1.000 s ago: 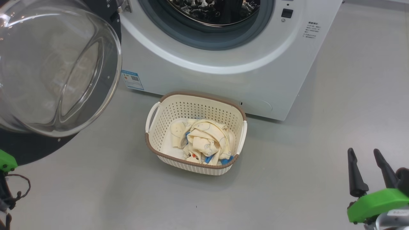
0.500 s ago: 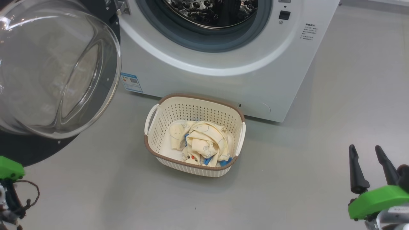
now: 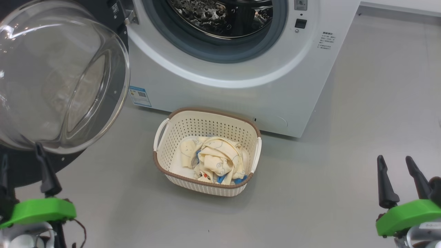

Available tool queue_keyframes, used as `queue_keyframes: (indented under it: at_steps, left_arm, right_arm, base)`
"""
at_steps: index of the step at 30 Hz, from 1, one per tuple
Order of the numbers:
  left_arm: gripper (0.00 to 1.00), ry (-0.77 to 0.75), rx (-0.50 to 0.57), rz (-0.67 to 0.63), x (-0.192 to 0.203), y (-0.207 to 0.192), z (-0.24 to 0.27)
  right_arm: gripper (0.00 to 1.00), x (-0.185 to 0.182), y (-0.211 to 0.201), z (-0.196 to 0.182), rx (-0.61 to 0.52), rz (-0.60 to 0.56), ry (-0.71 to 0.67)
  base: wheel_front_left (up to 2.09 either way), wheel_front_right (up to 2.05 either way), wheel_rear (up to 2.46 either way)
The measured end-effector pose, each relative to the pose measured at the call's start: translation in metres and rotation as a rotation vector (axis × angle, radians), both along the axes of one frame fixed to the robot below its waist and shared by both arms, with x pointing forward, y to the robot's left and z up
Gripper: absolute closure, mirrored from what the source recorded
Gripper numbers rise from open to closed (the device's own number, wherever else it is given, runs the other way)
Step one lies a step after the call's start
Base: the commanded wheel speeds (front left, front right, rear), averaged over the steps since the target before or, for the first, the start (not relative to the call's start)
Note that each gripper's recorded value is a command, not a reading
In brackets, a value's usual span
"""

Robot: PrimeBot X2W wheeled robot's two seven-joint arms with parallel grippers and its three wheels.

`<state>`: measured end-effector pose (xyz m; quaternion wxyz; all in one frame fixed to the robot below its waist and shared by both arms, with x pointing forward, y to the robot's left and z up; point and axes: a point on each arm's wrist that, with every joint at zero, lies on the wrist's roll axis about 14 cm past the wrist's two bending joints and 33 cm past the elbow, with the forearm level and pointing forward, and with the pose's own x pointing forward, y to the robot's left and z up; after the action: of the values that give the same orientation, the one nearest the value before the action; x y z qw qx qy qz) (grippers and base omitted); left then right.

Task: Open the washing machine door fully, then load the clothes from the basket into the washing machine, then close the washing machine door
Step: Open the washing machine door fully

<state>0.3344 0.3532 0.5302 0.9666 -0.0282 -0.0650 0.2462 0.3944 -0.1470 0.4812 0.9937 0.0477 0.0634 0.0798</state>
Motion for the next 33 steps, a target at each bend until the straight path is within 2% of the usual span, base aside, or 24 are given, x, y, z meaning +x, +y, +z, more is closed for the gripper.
queue_keyframes:
  at_steps: [11, 23, 33]
  left_arm:
    - [0.00, 0.013, -0.015, -0.259, 0.016, -0.087, -0.003]
    - [0.00, 0.094, -0.038, -0.473, 0.043, -0.157, -0.030]
    - [0.00, 0.125, -0.031, -0.533, 0.055, -0.182, -0.040]
  right_arm:
    - [0.00, -0.007, -0.008, 0.006, -0.010, -0.023, -0.013]
    - [0.00, -0.025, -0.037, 0.007, -0.017, -0.109, -0.013]
    - [0.00, -0.038, -0.056, 0.008, -0.020, -0.170, -0.011]
  base:
    - [0.00, 0.00, 0.00]
    - [0.00, 0.00, 0.00]
    - [0.00, 0.00, 0.00]
